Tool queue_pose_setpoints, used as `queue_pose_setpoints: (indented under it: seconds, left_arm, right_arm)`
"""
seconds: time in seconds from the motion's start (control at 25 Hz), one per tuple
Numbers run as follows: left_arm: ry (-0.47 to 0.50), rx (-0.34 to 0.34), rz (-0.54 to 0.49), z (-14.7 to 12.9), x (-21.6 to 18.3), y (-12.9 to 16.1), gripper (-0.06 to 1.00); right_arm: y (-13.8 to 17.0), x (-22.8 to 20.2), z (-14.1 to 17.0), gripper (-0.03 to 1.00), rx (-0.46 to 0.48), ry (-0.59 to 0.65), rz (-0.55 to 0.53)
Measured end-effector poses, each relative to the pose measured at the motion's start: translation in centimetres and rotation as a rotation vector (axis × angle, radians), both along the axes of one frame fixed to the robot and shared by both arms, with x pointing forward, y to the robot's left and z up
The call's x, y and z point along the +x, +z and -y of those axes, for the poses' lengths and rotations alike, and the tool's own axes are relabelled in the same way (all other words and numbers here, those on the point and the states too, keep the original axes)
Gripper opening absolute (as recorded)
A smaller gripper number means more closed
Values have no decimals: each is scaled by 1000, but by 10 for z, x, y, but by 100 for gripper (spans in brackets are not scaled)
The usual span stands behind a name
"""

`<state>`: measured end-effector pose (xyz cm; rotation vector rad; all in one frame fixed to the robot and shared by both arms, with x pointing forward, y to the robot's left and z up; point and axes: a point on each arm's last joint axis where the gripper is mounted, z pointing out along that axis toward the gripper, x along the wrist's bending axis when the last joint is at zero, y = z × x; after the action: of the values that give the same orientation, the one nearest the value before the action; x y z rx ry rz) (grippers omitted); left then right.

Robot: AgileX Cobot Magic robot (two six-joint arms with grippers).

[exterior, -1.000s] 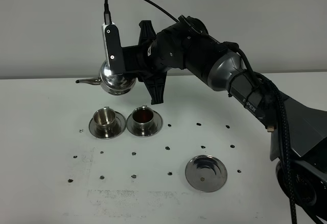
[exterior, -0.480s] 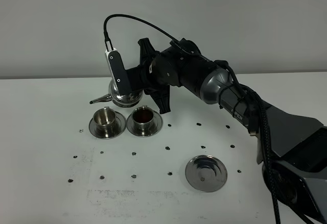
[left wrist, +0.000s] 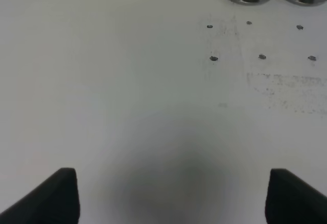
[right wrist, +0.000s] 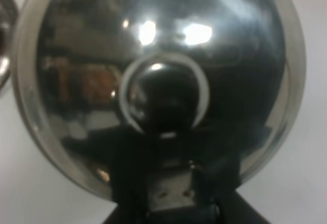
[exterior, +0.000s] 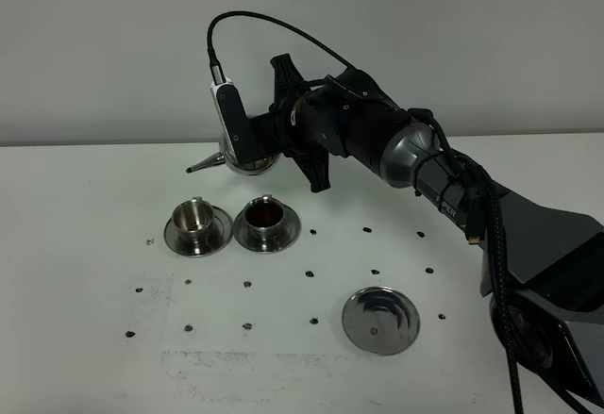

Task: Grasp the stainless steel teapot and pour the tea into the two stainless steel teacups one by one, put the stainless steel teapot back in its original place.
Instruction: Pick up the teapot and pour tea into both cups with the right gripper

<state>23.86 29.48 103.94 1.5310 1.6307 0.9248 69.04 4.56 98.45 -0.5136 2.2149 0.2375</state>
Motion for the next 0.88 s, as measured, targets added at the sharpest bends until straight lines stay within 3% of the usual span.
queue_pose_setpoints:
  seconds: [0.28,0.88]
  left_arm:
    - [0,0,0,0,0,0,72]
    - [0,0,0,0,0,0,72]
  right_arm:
    - [4,3,-1,17,-22,25,69]
    - [-20,2,-6,17,-61,36,27]
